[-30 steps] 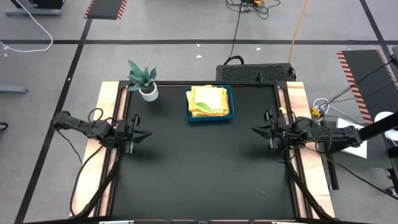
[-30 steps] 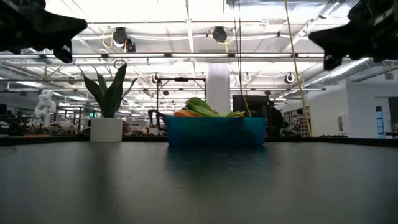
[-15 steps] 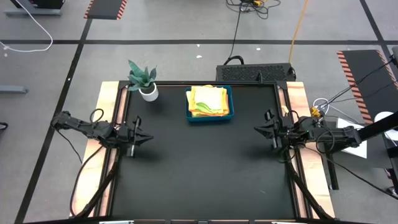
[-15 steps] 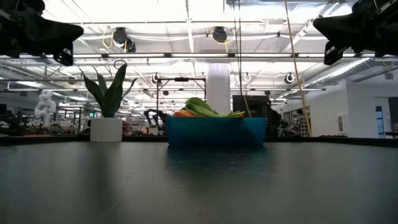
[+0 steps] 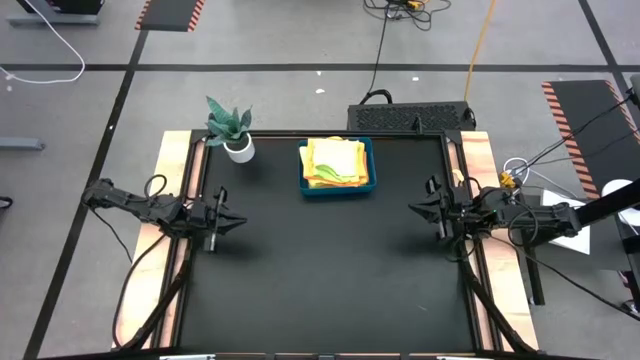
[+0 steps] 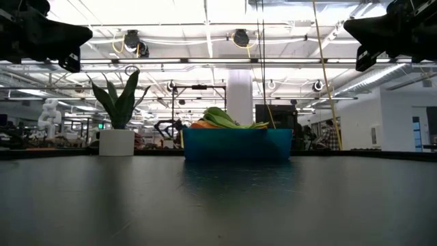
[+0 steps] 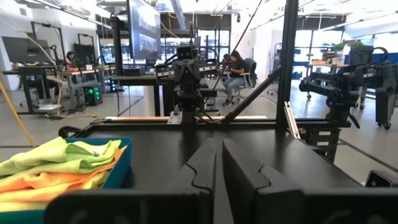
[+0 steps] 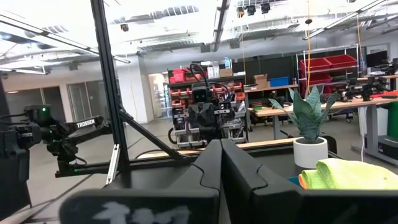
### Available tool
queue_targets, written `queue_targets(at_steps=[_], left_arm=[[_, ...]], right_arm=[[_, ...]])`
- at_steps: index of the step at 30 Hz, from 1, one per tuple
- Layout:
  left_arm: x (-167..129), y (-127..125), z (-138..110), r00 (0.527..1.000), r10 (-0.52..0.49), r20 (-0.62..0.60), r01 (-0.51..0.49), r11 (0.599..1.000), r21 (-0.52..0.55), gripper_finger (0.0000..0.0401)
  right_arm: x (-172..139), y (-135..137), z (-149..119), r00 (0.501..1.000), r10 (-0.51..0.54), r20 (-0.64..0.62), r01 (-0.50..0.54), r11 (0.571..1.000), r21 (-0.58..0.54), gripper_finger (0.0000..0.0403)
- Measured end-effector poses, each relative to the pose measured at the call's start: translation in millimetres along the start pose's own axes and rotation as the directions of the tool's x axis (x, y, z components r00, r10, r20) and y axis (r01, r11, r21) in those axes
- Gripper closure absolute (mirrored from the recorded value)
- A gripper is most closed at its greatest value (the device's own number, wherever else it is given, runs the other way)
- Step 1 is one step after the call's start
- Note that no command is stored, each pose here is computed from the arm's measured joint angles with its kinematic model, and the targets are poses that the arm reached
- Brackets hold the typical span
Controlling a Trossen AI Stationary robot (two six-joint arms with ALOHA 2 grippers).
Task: Fold microfiber towels
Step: Return to Home Position
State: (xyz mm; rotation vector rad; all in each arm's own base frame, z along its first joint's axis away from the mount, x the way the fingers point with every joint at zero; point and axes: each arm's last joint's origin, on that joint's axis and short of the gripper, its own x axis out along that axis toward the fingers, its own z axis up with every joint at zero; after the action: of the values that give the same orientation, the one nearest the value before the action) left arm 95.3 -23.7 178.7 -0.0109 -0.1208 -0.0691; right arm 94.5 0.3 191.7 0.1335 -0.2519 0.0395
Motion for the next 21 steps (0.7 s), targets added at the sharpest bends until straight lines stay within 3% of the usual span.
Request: queue_targets(at_steps=[21], left_arm=[[0.0,0.0,0.0,1.000,0.000,0.000,0.000,1.000,-0.002,0.0359]], right_arm=[[0.0,0.0,-0.1,1.000,0.000,-0.001,0.000,1.000,0.000,0.0403]])
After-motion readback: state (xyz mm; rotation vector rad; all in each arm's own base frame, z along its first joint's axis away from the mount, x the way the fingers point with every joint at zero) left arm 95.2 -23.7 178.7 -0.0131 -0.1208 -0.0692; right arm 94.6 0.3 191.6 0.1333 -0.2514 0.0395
